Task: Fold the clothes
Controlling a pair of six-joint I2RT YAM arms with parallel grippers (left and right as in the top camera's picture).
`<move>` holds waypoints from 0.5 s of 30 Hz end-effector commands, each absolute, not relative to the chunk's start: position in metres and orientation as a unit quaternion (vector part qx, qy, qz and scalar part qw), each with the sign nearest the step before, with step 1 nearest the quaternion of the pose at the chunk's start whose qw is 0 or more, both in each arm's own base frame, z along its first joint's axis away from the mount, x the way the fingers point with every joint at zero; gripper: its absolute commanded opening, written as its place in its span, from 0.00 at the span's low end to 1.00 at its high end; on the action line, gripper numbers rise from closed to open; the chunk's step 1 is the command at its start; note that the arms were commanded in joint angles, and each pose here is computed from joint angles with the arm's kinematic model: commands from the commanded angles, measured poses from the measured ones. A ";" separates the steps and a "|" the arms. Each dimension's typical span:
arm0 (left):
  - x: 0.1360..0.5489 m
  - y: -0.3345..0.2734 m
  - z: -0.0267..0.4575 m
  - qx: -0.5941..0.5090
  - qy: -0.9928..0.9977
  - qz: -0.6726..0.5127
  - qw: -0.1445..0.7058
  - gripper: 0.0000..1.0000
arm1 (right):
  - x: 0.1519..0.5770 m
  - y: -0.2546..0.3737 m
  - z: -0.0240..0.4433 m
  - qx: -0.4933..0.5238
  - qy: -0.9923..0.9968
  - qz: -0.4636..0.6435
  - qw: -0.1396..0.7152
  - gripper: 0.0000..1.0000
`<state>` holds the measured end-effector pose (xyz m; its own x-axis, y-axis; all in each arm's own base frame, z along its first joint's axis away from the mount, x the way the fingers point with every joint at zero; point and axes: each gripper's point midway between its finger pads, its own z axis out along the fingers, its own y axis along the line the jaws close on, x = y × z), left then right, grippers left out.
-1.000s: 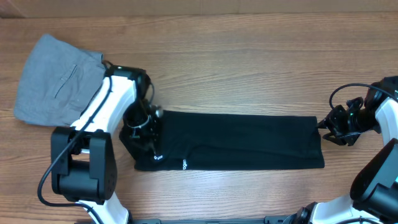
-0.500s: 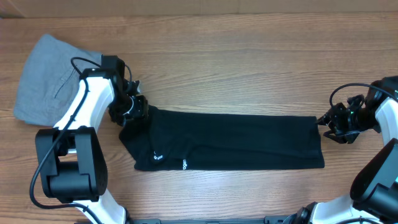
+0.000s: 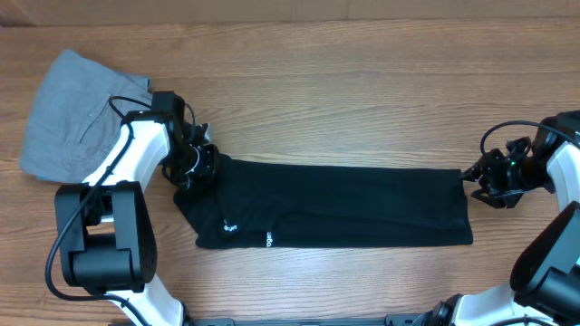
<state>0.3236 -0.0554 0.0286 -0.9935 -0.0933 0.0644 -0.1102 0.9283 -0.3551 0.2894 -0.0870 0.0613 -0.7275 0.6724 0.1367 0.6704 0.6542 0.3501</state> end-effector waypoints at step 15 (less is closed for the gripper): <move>0.304 -0.002 0.023 0.125 -0.979 0.146 0.061 0.04 | 0.306 -0.096 0.049 0.362 0.912 0.182 0.064 0.51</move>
<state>0.3030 -0.0099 0.0274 -0.9638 -0.2136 0.1596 -0.2527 0.9227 -0.2912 0.3134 -0.1003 0.0526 -0.7361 0.6769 0.0090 0.6282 0.6781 0.3814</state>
